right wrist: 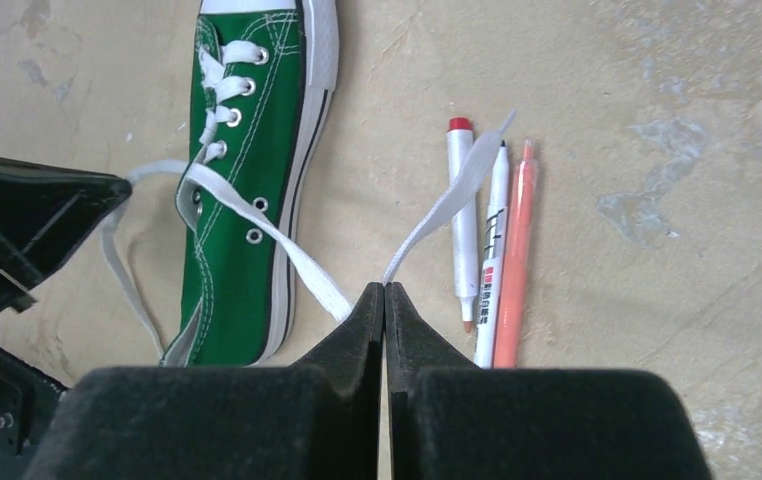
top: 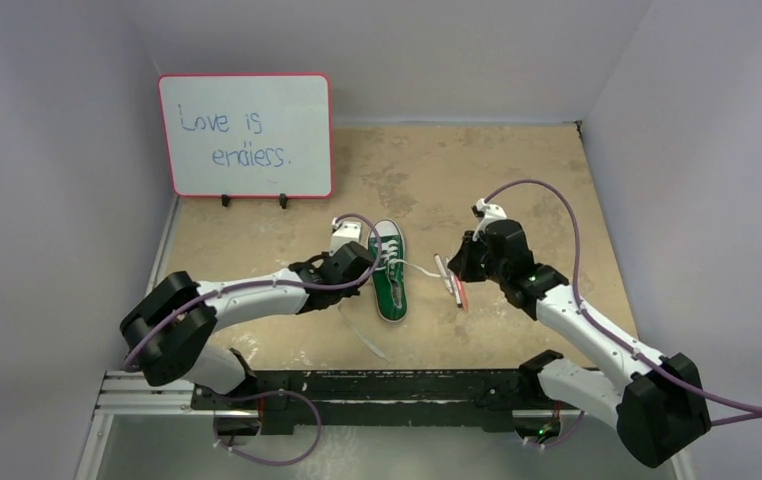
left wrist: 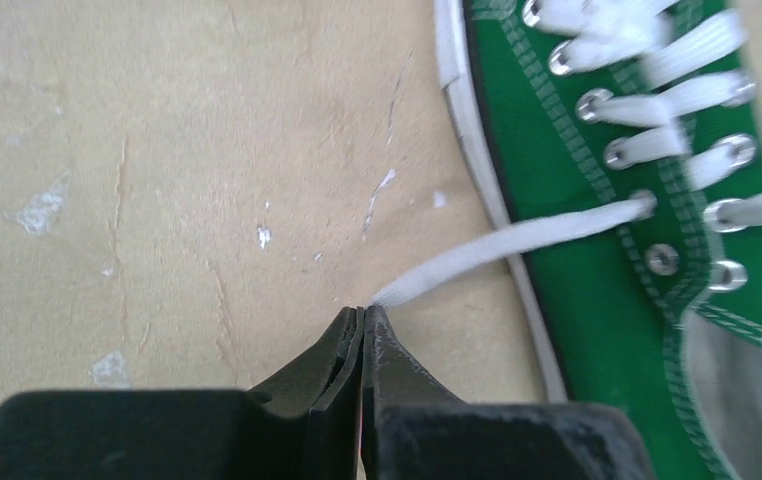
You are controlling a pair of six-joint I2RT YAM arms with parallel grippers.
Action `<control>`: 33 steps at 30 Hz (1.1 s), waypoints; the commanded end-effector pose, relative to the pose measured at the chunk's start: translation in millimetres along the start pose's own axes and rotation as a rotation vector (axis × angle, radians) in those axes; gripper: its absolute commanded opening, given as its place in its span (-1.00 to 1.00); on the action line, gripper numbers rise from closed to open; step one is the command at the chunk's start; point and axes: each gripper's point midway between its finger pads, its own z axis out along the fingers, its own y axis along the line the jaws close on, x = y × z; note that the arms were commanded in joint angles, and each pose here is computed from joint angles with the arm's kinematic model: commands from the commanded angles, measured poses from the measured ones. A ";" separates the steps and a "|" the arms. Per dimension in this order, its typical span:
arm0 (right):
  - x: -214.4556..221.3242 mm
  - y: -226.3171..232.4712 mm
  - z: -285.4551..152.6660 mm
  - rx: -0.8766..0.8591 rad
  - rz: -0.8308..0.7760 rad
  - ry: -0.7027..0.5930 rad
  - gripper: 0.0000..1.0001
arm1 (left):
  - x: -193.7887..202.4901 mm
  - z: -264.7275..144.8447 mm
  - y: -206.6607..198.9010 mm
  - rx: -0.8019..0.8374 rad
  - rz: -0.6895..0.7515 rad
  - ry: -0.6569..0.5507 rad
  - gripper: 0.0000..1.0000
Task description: Tie the shoes
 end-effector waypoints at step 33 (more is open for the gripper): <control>-80.0 247.7 83.8 -0.611 -0.113 0.037 -1.00 | -49.4 -49.6 -25.7 0.438 -0.136 -0.479 -1.00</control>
